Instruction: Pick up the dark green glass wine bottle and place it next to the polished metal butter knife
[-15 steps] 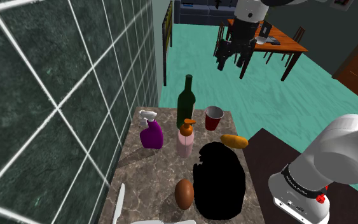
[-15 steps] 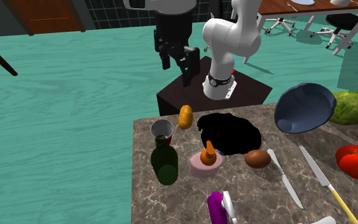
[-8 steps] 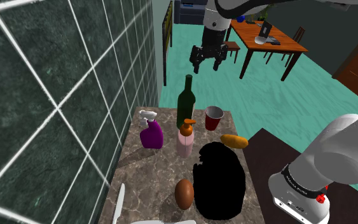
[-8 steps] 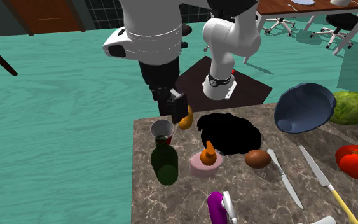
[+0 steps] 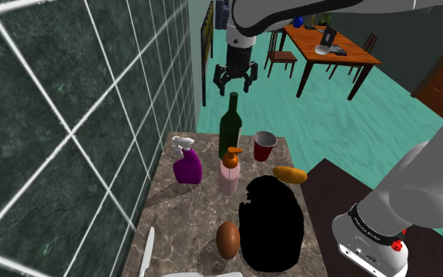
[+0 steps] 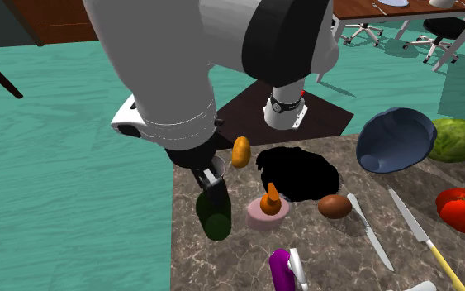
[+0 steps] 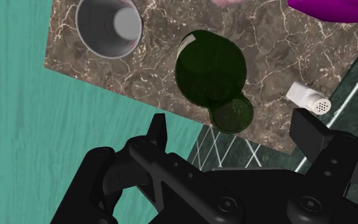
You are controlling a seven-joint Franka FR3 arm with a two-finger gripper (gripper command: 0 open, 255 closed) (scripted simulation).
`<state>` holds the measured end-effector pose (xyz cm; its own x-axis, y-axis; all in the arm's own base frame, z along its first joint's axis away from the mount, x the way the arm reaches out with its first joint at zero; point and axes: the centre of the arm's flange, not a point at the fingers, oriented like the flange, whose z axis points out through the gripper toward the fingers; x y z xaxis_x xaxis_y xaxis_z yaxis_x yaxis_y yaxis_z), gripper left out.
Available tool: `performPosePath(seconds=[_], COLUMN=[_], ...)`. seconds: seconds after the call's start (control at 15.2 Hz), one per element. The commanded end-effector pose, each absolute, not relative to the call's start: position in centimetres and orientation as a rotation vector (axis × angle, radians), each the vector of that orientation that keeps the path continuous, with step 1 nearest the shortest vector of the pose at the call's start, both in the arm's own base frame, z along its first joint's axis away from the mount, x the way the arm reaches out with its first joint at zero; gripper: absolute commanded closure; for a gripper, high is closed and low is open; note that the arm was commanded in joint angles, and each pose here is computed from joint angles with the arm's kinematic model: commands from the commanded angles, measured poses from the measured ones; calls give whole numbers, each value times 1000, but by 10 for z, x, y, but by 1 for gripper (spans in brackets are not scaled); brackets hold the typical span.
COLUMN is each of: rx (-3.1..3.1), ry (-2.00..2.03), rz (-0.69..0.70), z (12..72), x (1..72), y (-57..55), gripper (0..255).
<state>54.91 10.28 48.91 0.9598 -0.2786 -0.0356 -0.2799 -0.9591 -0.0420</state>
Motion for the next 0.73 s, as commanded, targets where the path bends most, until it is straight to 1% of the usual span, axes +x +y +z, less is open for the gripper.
performPosePath(seconds=[0.0, 0.26, 0.66], rx=[-3063, -3063, -3063], ry=[438, 438, 438], rz=[45, 45, 45], z=[479, 460, 460], x=[551, 550, 550], y=[104, 105, 105], gripper=[0, 0, 0])
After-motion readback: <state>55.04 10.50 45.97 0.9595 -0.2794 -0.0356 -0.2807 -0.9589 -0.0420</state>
